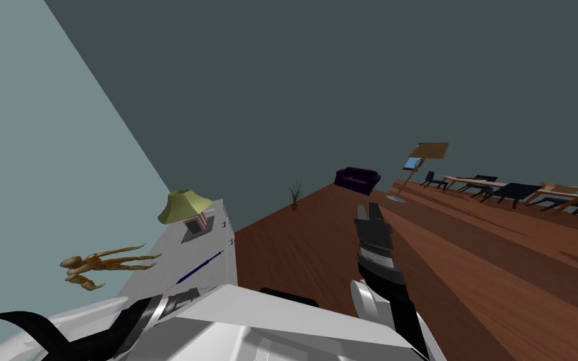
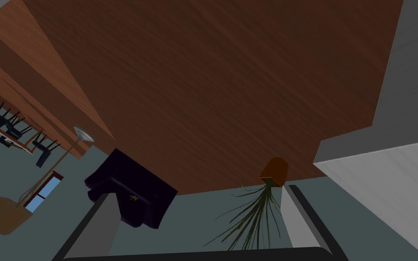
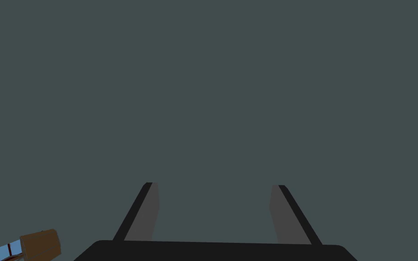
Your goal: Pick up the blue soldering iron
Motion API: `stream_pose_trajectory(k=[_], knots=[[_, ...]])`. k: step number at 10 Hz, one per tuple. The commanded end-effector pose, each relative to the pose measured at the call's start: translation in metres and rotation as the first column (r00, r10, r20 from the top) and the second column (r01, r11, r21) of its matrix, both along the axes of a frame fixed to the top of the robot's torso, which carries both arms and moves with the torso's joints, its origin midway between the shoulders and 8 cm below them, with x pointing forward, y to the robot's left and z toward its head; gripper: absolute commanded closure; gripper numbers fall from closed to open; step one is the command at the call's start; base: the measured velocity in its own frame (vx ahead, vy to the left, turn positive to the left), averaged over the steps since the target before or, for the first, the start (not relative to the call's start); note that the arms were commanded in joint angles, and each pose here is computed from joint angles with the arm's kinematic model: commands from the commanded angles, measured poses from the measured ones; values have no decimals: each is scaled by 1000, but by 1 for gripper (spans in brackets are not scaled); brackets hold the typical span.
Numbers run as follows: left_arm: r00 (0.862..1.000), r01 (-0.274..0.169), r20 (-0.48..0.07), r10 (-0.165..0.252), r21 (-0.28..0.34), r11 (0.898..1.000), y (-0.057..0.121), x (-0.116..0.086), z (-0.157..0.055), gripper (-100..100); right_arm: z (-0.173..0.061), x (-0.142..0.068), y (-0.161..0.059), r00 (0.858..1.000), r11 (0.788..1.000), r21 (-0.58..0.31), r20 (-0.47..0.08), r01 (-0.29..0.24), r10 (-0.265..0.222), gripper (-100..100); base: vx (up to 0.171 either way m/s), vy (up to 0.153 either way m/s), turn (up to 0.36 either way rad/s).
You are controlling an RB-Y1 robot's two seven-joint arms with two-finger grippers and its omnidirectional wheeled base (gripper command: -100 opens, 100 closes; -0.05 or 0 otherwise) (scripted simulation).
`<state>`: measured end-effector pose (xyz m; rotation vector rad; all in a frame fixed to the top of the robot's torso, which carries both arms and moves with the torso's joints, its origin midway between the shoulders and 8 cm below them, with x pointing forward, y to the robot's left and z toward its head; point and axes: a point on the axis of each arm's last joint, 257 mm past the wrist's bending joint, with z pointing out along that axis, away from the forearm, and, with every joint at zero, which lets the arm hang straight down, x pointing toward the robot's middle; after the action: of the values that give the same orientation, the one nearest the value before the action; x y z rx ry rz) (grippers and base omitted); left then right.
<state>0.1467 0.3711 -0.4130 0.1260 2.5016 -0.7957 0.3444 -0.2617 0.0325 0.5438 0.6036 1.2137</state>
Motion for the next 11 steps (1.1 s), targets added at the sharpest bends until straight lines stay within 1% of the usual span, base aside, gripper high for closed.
stream_pose_trajectory(k=[1,2,3,4,5,6,8,9,10,11], knots=[[998,29,-50,-25,82,996,30,-16,-8,-100,0,0,0,1000,1000,0,0,0,0,0,8,1,-187],[995,56,-87,-44,140,989,53,-27,-11,-100,0,0,0,1000,1000,0,0,0,0,0,14,4,-421],[995,56,-93,-42,151,987,59,-29,-12,-100,0,0,0,1000,1000,0,0,0,0,0,10,13,-112],[995,56,-93,-42,151,987,59,-29,-12,-100,0,0,0,1000,1000,0,0,0,0,0,4,6,78],[990,82,-132,-54,214,973,85,-40,-14,-100,0,0,0,1000,1000,0,0,0,0,0,6,-4,-229],[990,82,-132,-54,214,973,85,-40,-14,-100,0,0,0,1000,1000,0,0,0,0,0,5,8,-123],[977,131,-203,-67,320,938,133,-62,-15,-100,0,0,0,1000,1000,0,0,0,0,0,9,11,-253],[969,153,-237,-67,365,918,155,-72,-14,-100,0,0,0,1000,1000,0,0,0,0,0,15,23,-332],[969,153,-237,-67,365,918,155,-72,-14,-100,0,0,0,1000,1000,0,0,0,0,0,10,26,-85],[961,174,-267,-67,401,900,172,-83,-14,-100,0,0,0,1000,1000,0,0,0,0,0,12,16,-139]])
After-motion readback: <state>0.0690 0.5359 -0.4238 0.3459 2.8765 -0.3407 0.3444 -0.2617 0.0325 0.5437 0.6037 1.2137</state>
